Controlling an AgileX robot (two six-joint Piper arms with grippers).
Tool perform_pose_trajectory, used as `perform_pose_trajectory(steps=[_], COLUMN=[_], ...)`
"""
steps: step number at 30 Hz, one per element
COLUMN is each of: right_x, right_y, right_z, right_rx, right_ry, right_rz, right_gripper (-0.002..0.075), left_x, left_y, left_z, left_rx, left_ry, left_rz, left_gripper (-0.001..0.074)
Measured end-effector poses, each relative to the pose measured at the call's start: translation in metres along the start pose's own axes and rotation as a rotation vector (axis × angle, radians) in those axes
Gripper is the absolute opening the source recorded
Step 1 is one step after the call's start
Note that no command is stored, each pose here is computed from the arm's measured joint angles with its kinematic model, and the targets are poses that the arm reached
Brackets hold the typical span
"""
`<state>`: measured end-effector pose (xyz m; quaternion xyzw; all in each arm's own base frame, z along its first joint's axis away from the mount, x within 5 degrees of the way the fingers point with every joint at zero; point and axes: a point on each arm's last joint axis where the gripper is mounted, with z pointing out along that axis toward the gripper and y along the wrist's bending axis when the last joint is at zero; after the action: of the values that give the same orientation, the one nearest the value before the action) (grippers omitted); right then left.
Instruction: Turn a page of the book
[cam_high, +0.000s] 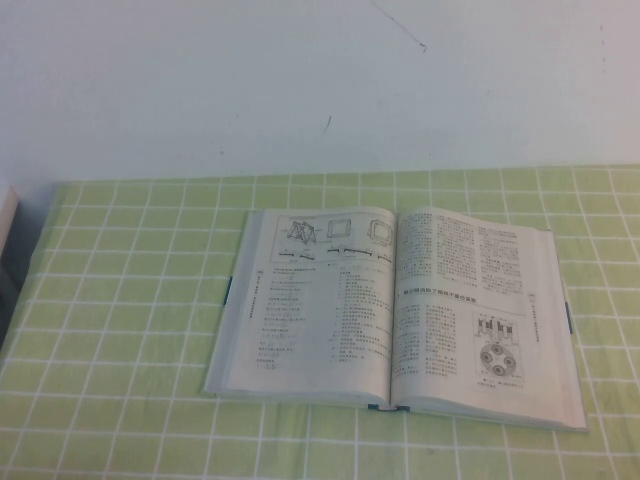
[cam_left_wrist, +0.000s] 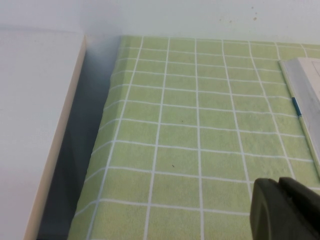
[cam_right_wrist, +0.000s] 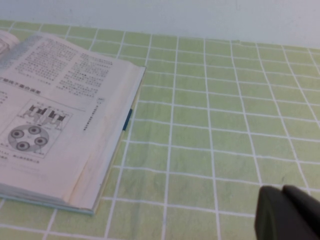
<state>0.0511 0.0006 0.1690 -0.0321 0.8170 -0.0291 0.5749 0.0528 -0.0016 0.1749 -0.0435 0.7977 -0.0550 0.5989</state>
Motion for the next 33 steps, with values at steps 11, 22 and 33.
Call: perform_pose_trajectory(steps=[11, 22, 33], right_x=[-0.017, -0.039, -0.046], right_y=[-0.003, -0.007, -0.009], right_z=[-0.001, -0.009, -0.013], right_rx=[0.031, 0.091, 0.083], right_ry=[-0.207, -0.459, -0.559], right_rz=[0.004, -0.040, 0.079], right_gripper=[-0.0003, -0.0003, -0.0003], left_x=[-0.013, -0.030, -0.037], left_y=[-0.002, -0.005, -0.008], left_z=[-0.001, -0.005, -0.008], left_rx=[0.020, 0.015, 0.091], left_ry=[-0.155, -0.356, -0.428], left_rz=[0.025, 0.259, 0.025], left_gripper=[-0.0002, -0.0002, -0.0002])
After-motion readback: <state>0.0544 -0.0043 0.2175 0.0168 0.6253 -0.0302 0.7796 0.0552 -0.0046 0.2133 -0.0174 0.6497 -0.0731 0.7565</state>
